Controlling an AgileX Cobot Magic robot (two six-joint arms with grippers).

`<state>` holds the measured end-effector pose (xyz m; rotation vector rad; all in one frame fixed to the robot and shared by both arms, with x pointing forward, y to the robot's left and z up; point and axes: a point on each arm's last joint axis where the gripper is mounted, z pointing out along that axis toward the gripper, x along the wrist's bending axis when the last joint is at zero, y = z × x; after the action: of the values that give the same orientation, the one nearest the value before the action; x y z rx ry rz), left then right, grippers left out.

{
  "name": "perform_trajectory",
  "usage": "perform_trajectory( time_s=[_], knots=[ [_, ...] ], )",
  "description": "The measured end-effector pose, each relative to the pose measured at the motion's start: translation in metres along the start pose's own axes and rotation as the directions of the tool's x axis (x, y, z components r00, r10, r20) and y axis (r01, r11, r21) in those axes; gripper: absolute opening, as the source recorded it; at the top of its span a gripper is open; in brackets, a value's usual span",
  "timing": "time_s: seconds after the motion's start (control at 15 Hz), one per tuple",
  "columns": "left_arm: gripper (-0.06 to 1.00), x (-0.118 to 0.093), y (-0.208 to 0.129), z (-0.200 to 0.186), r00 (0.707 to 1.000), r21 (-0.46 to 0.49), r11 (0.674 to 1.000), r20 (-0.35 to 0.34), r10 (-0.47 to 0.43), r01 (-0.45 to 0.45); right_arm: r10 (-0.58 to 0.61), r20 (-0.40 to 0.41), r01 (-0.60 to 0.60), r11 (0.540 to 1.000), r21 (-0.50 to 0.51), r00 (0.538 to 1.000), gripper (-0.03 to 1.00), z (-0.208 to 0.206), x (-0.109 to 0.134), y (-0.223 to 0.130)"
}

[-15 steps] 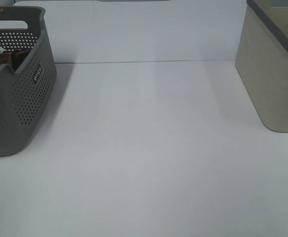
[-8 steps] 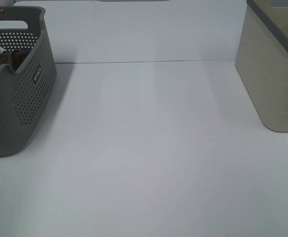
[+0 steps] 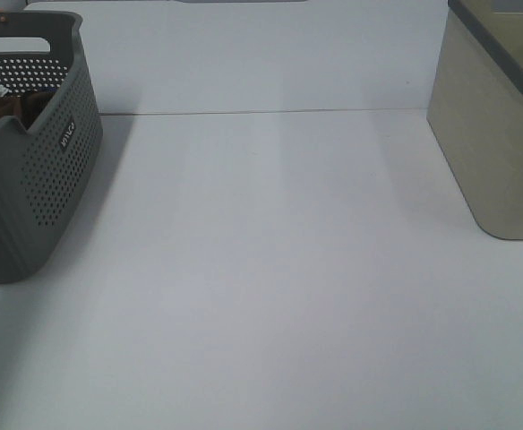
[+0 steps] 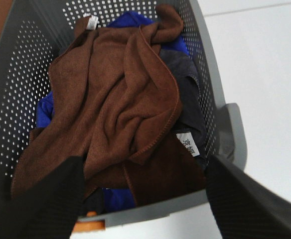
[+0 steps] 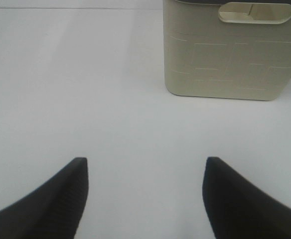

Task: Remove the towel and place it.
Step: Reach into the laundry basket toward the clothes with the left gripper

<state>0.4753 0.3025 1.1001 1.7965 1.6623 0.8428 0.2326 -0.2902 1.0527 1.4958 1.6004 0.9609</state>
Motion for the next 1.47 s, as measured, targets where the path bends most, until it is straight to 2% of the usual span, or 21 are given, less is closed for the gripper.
perform_trajectory(
  time_s=[0.2,0.47,0.6,0.73,0.8,0.87,1.07,1.2,1.27,1.47],
  knots=[
    [0.66,0.006,0.035,0.045,0.999,0.139,0.99,-0.037,0.028,-0.023,0.0,0.0,0.0,1.0,0.0,1.0,0.63,0.0,0.0,0.0],
    [0.6,0.021,0.079,0.105,0.986,0.271,0.962,-0.15,0.072,-0.029,0.0,0.0,0.0,1.0,0.0,1.0,0.63,0.0,0.0,0.0],
    [0.6,0.025,0.096,0.137,0.978,0.309,0.95,-0.184,0.098,-0.037,0.0,0.0,0.0,1.0,0.0,1.0,0.63,0.0,0.0,0.0],
    [0.6,0.029,0.111,0.161,0.972,0.319,0.948,-0.22,0.087,-0.013,0.0,0.0,0.0,1.0,0.0,1.0,0.63,0.0,0.0,0.0],
    [0.6,0.032,0.121,0.187,0.968,0.314,0.949,-0.237,0.077,0.001,0.0,0.0,0.0,1.0,0.0,1.0,0.63,0.0,0.0,0.0],
    [0.6,0.032,0.121,0.187,0.968,0.314,0.949,-0.237,0.077,0.001,0.0,0.0,0.0,1.0,0.0,1.0,0.63,0.0,0.0,0.0],
    [0.6,0.05,0.124,0.229,0.962,0.301,0.953,-0.269,0.048,0.037,0.0,0.0,0.0,1.0,0.0,1.0,0.63,0.0,0.0,0.0],
    [0.6,0.054,0.121,0.24,0.961,0.308,0.95,-0.274,0.047,0.041,0.0,0.0,0.0,1.0,0.0,1.0,0.63,0.0,0.0,0.0],
    [0.6,0.055,0.111,0.261,0.959,0.329,0.944,-0.277,0.064,0.032,0.0,0.0,0.0,1.0,0.0,1.0,0.63,0.0,0.0,0.0],
    [0.6,0.056,0.101,0.282,0.954,0.333,0.943,-0.282,0.098,0.002,0.0,0.0,0.0,1.0,0.0,1.0,0.63,0.0,0.0,0.0]
  ],
)
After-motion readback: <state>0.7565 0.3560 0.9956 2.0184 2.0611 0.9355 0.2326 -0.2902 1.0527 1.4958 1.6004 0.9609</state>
